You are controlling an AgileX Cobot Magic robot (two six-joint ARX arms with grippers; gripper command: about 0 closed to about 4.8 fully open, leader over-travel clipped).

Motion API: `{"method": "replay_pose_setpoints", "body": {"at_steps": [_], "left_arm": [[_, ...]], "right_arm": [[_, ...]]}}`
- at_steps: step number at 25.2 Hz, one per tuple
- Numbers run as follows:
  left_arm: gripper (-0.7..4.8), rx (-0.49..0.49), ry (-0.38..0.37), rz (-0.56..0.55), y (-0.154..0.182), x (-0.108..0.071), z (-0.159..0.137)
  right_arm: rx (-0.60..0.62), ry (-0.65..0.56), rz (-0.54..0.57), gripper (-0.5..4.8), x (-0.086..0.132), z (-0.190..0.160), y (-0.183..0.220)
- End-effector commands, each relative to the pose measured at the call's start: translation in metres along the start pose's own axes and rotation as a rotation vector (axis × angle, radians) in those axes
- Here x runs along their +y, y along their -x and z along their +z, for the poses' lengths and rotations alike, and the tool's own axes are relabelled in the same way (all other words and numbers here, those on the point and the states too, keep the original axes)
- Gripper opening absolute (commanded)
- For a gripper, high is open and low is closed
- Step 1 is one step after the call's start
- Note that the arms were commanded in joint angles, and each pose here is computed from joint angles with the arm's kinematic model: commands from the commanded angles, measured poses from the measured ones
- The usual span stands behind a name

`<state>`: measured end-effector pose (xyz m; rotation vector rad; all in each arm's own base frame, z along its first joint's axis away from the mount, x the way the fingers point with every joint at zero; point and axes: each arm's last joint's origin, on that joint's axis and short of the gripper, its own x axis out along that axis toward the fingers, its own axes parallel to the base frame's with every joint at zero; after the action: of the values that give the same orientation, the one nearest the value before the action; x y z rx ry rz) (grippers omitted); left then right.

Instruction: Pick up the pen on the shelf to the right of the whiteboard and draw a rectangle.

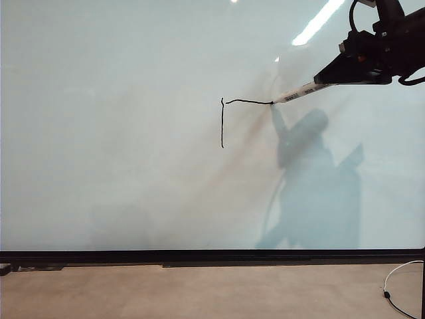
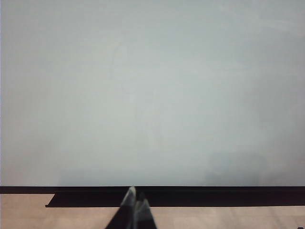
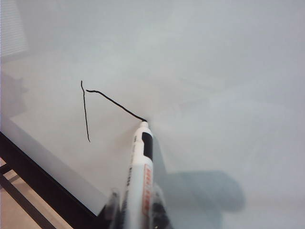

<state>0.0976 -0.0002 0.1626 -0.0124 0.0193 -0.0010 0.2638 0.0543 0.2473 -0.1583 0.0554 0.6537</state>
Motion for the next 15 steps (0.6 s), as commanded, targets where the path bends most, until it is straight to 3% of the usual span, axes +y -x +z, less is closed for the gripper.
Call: {"method": "replay_pose_setpoints", "body": {"at_steps": [1, 10, 15], "left_arm": [[-0.04, -0.009, -0.005, -0.004, 0.0, 0.0, 0.002], [-0.04, -0.008, -0.005, -0.004, 0.0, 0.0, 0.001], [-0.04, -0.009, -0.005, -0.005, 0.0, 0.0, 0.002]], "right_arm": [[-0.04, 0.021, 0.054, -0.05, 0.013, 0.002, 0.007], [-0.03, -0.003, 0.163, -0.05, 0.047, -0.012, 0.012], [-0.044, -0.062, 0.181, -0.05, 0.048, -0.03, -0.012]]}}
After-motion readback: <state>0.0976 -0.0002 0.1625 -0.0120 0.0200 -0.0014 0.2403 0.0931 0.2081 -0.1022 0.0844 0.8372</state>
